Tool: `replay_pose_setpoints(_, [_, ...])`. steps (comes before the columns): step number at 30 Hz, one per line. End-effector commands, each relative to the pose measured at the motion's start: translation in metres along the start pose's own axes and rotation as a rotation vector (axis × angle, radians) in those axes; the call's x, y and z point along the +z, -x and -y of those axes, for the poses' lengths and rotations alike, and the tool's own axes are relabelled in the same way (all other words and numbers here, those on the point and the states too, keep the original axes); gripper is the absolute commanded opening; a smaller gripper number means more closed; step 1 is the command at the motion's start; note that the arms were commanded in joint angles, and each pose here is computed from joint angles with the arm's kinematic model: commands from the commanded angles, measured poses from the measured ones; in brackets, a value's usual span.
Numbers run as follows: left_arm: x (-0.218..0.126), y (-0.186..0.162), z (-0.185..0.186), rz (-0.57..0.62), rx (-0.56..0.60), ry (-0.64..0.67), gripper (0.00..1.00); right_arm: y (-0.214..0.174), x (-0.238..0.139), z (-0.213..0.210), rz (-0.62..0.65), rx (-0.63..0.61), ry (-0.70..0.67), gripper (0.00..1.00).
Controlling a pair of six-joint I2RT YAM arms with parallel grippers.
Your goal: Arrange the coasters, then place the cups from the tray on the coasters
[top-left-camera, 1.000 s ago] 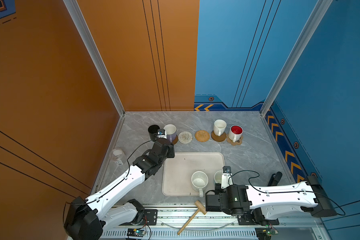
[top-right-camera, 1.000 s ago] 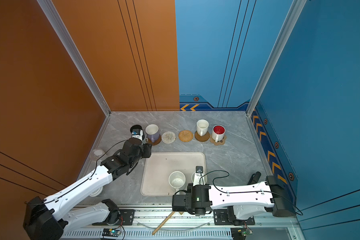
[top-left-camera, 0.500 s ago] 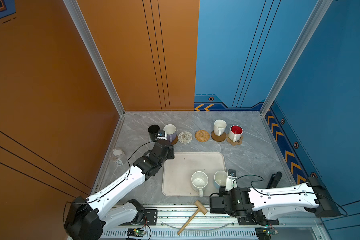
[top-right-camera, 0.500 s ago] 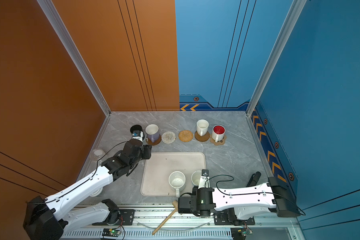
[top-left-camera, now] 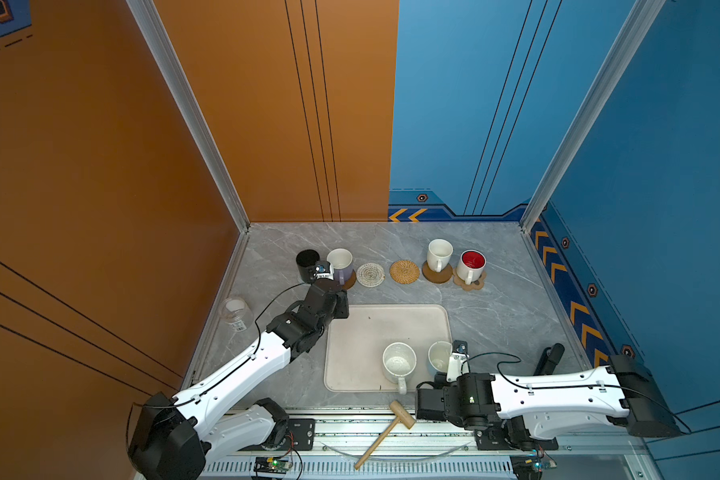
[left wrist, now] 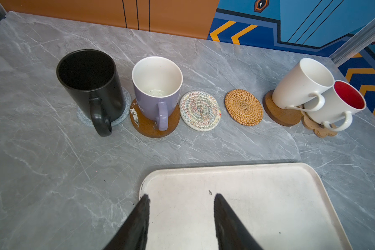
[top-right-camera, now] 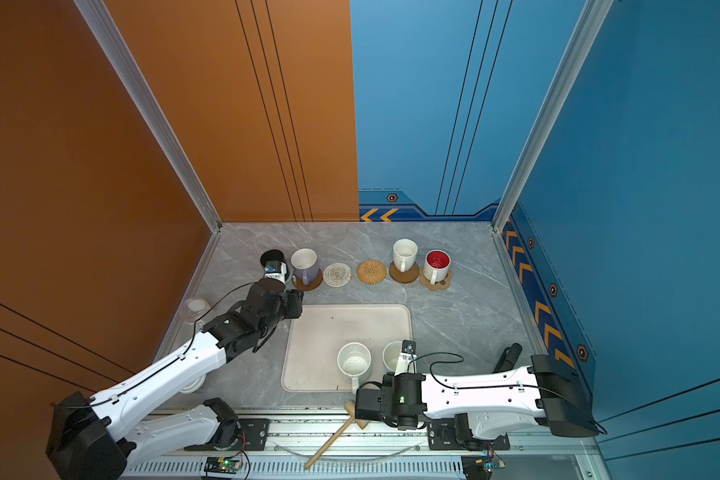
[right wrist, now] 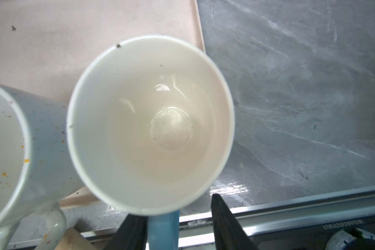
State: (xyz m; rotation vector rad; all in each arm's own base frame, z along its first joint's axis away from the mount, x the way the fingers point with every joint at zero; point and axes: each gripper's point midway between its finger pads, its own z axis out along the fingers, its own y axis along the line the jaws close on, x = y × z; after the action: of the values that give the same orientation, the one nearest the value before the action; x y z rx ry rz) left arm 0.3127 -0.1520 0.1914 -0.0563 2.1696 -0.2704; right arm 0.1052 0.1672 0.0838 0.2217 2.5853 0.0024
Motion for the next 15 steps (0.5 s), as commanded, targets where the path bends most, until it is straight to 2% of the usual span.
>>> replay_pose_setpoints(1, [-0.001, -0.004, 0.002, -0.006, -0.001, -0.013, 0.5, -0.001, 0.005, -0.003, -0.021, -0.001, 0.026, 0.41])
replay_pose_setpoints(15, [-0.003, -0.006, -0.002, -0.009, 0.002, 0.002, 0.5, 0.001, 0.019, 0.0, -0.066, -0.015, -0.005, 0.35])
